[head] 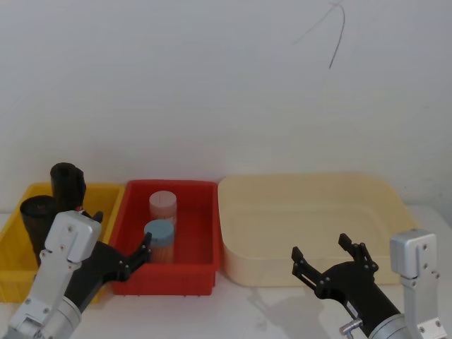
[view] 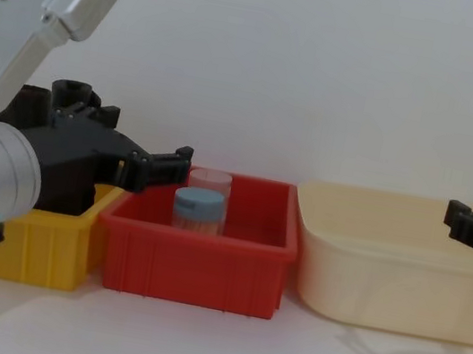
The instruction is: Pick up the garbage bag with the one hand and transfer it to the other hand.
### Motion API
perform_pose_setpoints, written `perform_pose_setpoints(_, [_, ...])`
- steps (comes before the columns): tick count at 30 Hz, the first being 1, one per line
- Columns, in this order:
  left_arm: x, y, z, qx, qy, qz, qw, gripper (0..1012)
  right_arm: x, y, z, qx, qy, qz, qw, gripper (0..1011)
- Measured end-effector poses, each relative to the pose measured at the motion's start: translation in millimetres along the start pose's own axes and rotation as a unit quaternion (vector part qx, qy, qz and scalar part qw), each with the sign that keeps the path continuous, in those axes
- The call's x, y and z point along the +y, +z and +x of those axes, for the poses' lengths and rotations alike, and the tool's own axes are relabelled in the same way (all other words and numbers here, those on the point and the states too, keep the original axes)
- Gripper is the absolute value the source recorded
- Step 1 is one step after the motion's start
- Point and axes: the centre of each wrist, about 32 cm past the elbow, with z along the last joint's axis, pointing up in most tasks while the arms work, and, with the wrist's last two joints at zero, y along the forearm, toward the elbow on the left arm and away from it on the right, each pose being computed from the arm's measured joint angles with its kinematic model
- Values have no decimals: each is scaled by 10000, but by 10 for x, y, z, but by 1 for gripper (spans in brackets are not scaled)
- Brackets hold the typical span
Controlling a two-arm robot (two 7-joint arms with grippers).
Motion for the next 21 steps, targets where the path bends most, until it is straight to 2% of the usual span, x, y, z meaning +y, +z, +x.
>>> perform_pose_setpoints(21, [0, 0, 0, 0, 0, 0, 10000, 1001, 0, 0, 0, 0, 0, 0, 10000, 1000])
